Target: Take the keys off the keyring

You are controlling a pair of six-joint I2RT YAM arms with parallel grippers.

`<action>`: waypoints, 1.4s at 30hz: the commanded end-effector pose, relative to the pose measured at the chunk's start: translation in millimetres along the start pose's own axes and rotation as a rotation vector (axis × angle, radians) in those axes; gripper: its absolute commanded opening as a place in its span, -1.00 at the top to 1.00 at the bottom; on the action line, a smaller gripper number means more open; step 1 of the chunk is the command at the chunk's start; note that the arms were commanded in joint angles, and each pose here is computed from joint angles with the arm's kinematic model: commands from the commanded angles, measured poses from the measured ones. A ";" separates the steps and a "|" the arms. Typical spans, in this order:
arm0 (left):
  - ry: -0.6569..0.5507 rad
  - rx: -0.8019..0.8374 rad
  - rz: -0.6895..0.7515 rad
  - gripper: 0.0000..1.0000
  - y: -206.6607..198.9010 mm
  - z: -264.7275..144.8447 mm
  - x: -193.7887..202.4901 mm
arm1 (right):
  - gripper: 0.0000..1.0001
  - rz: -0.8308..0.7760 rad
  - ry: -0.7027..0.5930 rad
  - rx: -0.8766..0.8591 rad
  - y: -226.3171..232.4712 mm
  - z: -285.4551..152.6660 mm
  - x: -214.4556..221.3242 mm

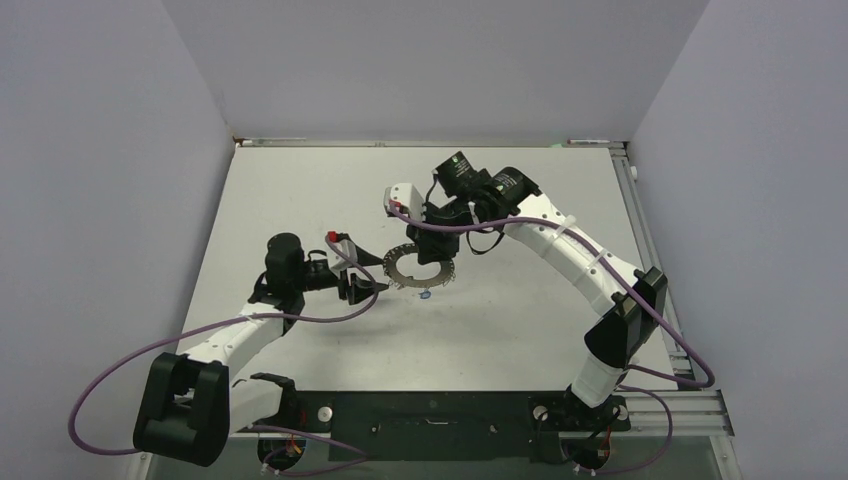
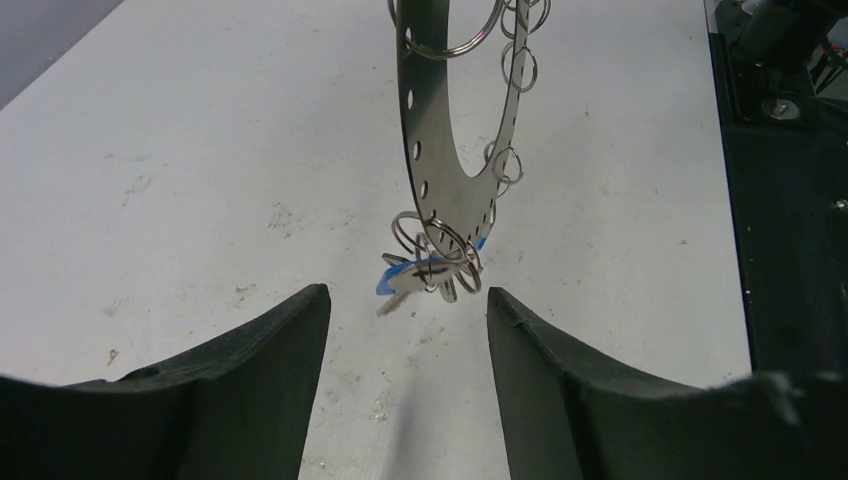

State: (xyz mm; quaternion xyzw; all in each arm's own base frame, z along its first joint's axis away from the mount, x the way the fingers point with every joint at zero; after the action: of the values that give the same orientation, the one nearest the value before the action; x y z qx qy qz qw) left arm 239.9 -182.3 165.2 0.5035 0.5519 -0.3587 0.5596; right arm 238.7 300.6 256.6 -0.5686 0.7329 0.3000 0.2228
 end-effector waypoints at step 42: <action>-0.014 0.201 0.018 0.53 -31.8 6.6 -0.7 | 0.90 -0.138 -0.073 -0.050 28.2 -22.7 -21.6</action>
State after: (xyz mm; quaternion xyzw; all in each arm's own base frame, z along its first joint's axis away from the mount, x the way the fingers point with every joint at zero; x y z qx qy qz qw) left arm 213.8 -192.2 146.8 0.5449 0.5312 -0.3977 0.5126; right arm 222.6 302.6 256.3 -0.5996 0.7099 0.3082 0.2038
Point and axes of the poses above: each gripper's point midway between its finger pads, its own z axis out along the fingers, its own y axis along the line the jaws close on, x = y × z, the point moved 3 cm from there along -z, back along the fingers, and after that the axes turned 9 degrees about z, right-handed, at the moved point
